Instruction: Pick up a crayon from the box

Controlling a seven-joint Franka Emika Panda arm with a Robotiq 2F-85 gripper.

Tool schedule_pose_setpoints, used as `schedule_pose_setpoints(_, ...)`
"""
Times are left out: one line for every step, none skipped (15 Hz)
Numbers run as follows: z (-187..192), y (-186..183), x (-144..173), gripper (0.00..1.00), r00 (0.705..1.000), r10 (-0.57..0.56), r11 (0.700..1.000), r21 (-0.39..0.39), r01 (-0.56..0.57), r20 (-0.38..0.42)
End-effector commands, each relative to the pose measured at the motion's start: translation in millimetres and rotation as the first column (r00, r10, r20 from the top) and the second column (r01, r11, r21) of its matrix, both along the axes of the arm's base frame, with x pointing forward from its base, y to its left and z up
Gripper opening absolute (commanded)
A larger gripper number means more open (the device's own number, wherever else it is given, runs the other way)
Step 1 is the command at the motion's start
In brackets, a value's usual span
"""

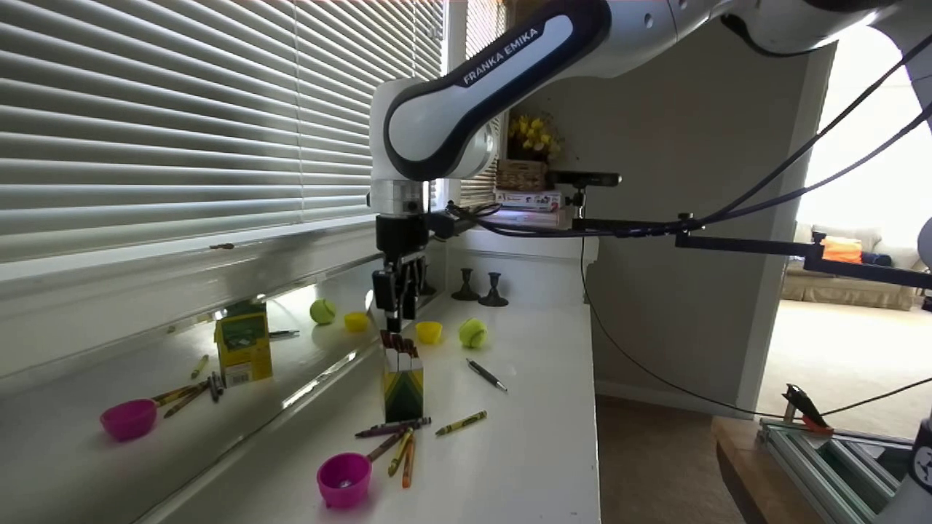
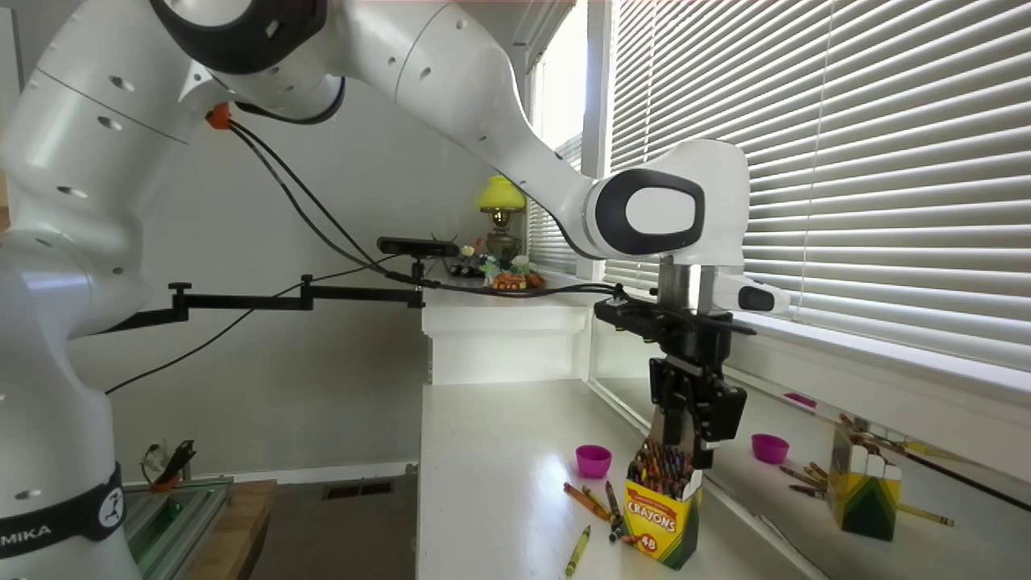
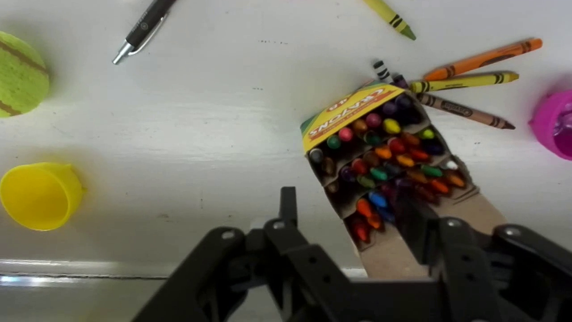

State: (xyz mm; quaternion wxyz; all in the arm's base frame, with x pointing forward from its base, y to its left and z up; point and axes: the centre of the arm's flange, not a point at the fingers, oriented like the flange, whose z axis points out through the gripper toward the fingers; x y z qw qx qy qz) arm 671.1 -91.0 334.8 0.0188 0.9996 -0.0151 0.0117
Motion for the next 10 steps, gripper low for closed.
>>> schedule_pose_setpoints(-6, 4, 5, 0.38, 0.999, -0.021, 1.000, -0.014, 0.022, 0.037)
schedule_pose_setpoints(-7, 5, 5, 0.27, 0.999, -0.021, 1.000, -0.014, 0.022, 0.038)
schedule_pose_setpoints(-7, 6, 5, 0.24, 0.999, -0.019, 1.000, -0.016, 0.020, 0.037)
schedule_pose_setpoints(-7, 8, 4, 0.19, 0.999, -0.019, 1.000, -0.016, 0.019, 0.031)
schedule_pose_setpoints(-6, 9, 3, 0.18, 0.999, -0.019, 1.000, -0.019, 0.020, 0.029)
schedule_pose_setpoints(-4, 11, 1, 0.16, 1.000, -0.018, 1.000, -0.022, 0.019, 0.025)
schedule_pose_setpoints(-2, 12, 0, 0.15, 1.000, -0.020, 1.000, -0.019, 0.020, 0.021)
schedule_pose_setpoints(0, 14, -1, 0.14, 1.000, -0.022, 1.000, -0.017, 0.023, 0.018)
schedule_pose_setpoints(1, 15, -1, 0.11, 1.000, -0.024, 0.999, -0.022, 0.024, 0.020)
schedule_pose_setpoints(0, 16, 0, 0.12, 1.000, -0.023, 1.000, -0.019, 0.024, 0.017)
